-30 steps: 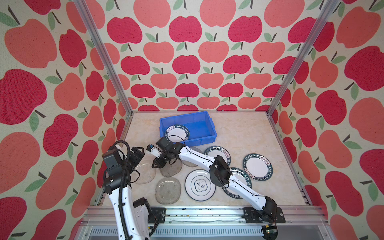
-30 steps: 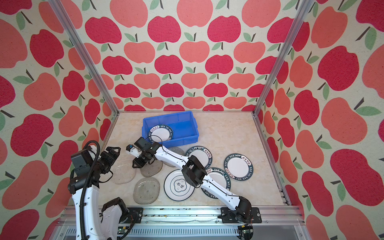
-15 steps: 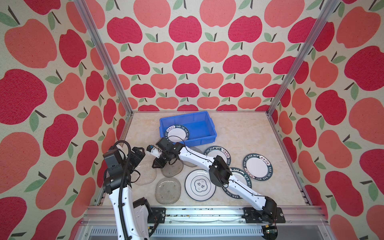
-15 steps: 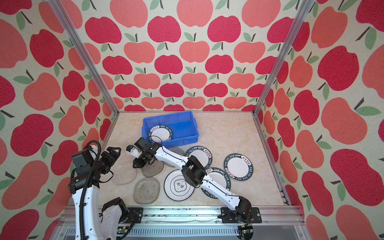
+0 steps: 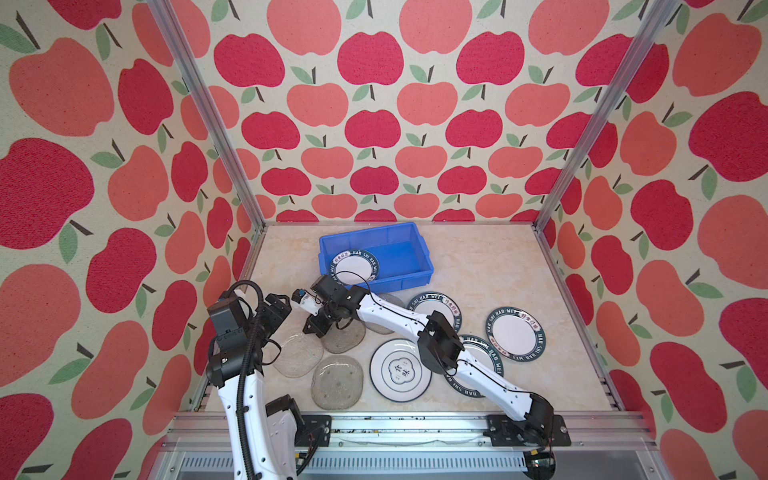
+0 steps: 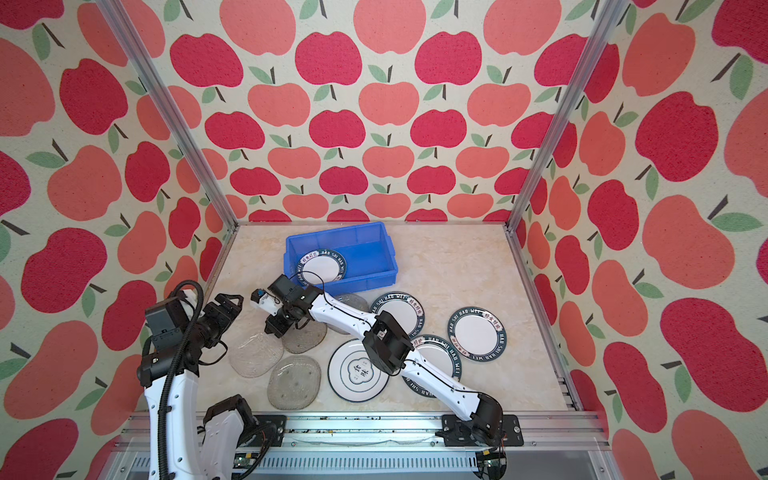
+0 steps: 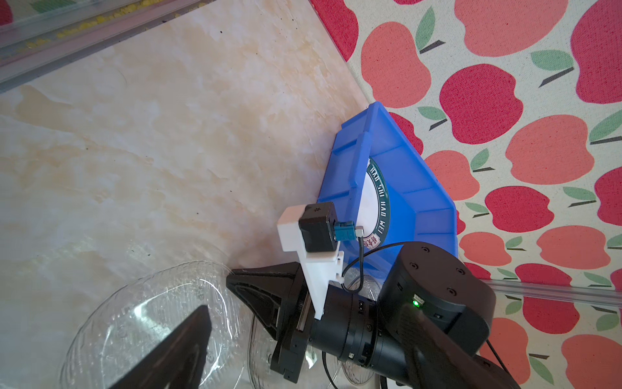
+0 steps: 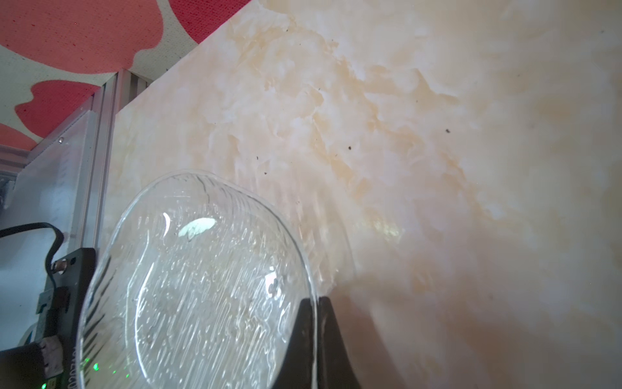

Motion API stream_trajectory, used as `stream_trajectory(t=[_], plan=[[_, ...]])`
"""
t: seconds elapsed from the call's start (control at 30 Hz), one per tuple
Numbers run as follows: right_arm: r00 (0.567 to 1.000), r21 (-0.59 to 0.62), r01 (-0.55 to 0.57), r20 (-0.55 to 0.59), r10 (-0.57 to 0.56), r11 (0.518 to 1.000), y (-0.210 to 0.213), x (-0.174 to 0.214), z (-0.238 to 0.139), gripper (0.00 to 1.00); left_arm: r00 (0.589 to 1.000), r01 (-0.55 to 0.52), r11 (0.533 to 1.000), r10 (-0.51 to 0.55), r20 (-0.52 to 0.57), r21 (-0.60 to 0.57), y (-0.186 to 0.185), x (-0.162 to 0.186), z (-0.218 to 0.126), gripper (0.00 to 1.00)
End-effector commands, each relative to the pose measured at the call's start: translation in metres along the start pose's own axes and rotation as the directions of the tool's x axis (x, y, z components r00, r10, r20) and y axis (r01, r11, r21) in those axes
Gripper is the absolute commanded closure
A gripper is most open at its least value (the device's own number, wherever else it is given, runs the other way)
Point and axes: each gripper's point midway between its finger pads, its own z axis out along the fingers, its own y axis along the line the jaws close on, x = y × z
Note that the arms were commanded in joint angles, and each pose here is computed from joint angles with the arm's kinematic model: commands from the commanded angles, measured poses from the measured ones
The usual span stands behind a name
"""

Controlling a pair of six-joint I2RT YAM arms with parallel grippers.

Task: Place the plates into the plastic bin on the countertop
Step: 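Grip the clear glass plate's edge with the right gripper and lift it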

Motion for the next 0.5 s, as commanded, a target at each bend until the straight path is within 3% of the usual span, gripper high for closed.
stream_trajectory(t=[0.0,0.47], plan=[[0.998,0.035,0.033,0.057,-0.035,0.999,0.003,-0.023,-0.014,1.00,0.998,-0.052,0.999,0.051,0.035,0.008,-0.013,-0.014,-0.009,0.10],[0.954,0.008,-0.108,0.283,0.101,0.994,-0.029,-0.088,-0.065,1.00,0.995,-0.069,0.997,0.068,0.066,0.016,-0.028,-0.036,-0.013,0.10]])
